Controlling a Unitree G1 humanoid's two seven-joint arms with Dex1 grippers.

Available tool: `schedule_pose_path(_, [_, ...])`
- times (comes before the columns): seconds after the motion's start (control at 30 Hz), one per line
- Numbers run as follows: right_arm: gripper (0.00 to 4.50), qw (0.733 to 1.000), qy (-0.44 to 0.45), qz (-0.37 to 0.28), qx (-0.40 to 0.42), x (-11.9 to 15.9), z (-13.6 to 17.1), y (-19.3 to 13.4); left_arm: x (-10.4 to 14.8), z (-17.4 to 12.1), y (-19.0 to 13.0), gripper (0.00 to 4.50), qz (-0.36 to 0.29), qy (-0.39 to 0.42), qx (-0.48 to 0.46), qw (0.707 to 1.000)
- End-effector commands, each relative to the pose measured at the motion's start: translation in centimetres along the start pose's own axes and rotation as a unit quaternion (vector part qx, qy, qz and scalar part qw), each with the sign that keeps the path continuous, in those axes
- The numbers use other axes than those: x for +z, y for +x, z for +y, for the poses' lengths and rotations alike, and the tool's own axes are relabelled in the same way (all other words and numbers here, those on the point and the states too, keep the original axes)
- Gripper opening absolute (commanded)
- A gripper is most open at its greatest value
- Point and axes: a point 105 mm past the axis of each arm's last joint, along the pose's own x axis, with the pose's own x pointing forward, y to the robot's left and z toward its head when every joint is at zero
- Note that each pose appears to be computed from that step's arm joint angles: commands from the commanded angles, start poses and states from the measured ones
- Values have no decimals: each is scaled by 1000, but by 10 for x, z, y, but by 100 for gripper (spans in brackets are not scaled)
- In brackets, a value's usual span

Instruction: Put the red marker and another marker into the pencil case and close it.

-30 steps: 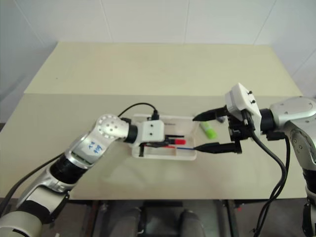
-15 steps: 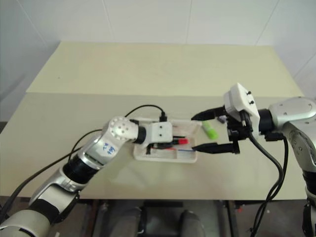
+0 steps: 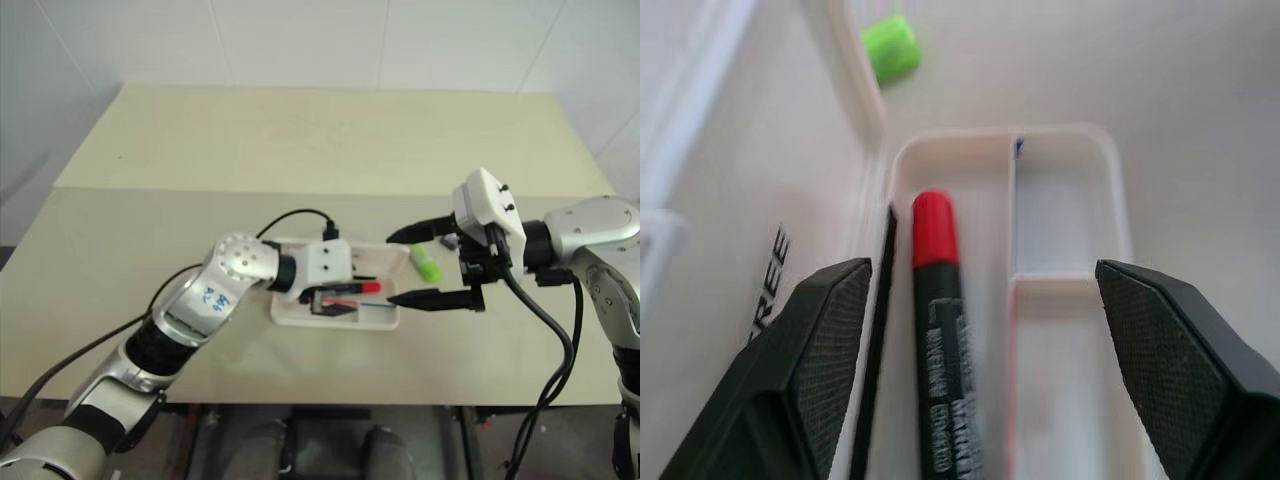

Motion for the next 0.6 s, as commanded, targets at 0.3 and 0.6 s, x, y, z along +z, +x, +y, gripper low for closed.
schedule_pose_path(0.3, [450,985,106,58,-124,-74,-38,-34,13,-12,-34,384,-52,-35,-13,998])
schedule_pose_path(0.6, [450,970,125,91,-187,-100,-60,-30,23,-13,-67,384,-64,-42,14,997])
